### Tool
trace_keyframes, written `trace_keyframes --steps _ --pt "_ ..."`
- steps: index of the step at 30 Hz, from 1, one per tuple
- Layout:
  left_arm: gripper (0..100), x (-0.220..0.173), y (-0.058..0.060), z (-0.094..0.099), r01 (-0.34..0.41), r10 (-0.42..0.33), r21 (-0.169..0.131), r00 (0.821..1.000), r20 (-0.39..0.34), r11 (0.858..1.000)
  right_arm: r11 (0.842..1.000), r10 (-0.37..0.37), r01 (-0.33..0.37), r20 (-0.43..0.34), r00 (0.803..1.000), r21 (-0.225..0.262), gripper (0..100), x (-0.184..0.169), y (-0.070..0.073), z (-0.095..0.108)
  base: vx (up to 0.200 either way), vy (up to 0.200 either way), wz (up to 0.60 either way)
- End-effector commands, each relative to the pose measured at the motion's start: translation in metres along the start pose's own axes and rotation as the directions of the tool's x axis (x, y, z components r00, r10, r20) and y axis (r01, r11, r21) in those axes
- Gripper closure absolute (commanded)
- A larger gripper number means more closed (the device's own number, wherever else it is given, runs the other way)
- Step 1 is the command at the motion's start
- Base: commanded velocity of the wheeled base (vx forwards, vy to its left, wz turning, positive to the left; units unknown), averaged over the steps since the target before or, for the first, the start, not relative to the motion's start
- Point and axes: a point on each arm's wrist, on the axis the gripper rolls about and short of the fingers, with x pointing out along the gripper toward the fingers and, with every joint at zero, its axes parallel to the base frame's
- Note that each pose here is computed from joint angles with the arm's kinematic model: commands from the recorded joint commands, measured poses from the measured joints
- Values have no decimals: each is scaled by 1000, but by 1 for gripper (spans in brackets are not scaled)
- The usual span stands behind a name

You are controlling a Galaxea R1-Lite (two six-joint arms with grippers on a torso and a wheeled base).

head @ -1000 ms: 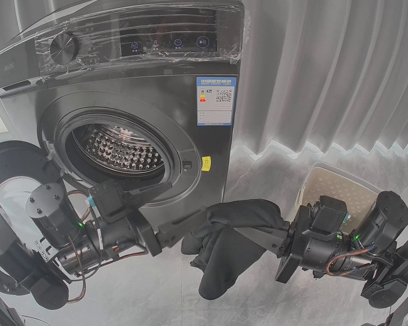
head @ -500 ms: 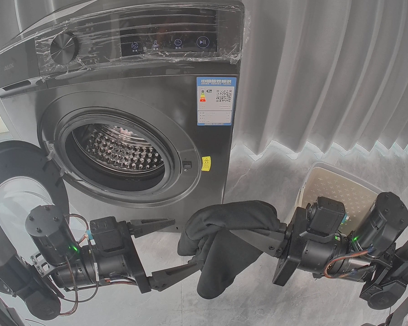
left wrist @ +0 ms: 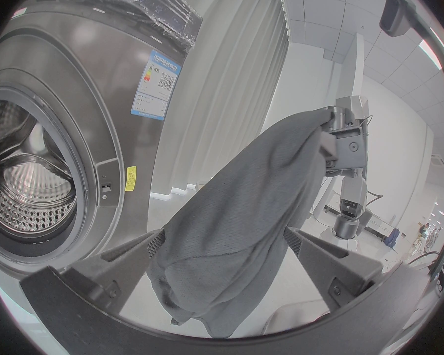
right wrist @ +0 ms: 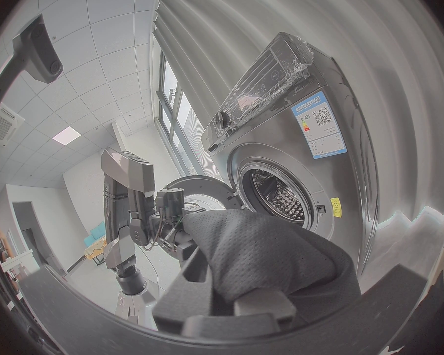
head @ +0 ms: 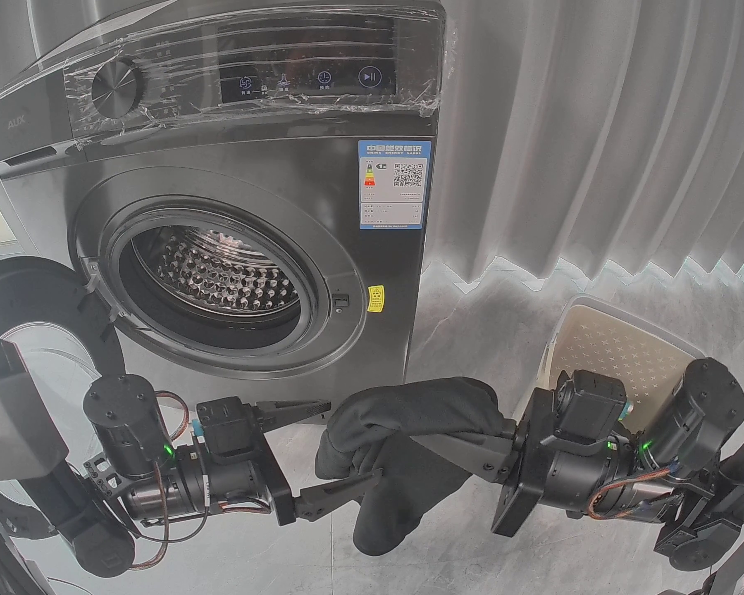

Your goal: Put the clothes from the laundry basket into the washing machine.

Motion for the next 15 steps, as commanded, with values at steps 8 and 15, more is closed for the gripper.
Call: trace_keyframes --steps 8,15 --pt "0 24 7 -18 31 -30 13 999 -43 999 1000 6 -6 3 1000 -1 100 1 1 0 0 0 0" --pt "0 27 -2 -17 124 -123 13 992 -42 992 1000 3 -3 3 1000 -1 100 1 1 0 0 0 0"
